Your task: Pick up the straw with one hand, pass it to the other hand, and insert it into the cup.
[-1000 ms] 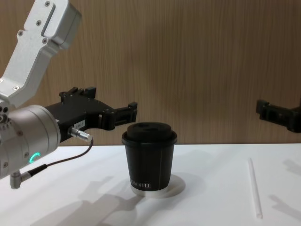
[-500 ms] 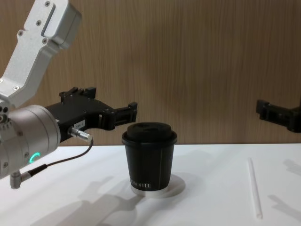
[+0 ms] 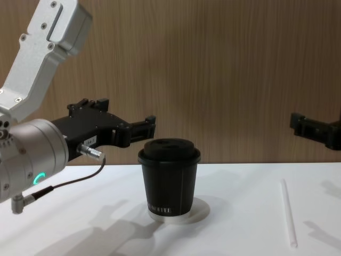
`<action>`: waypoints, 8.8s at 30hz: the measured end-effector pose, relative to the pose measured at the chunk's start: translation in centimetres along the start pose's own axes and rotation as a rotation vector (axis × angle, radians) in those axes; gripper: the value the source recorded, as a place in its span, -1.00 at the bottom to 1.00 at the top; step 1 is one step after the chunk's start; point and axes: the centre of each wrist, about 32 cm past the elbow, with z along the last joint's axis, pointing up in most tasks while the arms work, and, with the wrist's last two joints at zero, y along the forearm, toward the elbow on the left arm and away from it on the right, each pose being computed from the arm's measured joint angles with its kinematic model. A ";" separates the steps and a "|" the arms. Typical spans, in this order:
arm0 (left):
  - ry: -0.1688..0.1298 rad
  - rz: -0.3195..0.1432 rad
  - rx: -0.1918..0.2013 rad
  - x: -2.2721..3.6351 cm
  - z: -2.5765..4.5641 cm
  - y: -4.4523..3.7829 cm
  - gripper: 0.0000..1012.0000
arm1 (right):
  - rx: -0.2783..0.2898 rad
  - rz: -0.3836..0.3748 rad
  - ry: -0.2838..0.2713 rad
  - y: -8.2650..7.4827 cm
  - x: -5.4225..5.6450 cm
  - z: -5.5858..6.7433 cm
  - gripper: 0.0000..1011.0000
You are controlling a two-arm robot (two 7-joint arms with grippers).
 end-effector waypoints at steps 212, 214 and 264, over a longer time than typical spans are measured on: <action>0.000 0.000 0.000 0.00 0.00 0.00 0.98 | -0.531 0.049 0.006 4.1 0.2 0.5 0.98; 0.000 0.000 0.000 0.00 0.00 0.00 0.98 | -0.532 0.047 0.005 4.1 0.2 0.5 0.98; 0.000 0.000 0.000 0.00 0.00 0.00 0.98 | -0.548 0.058 -0.005 3.5 0.4 -0.2 0.60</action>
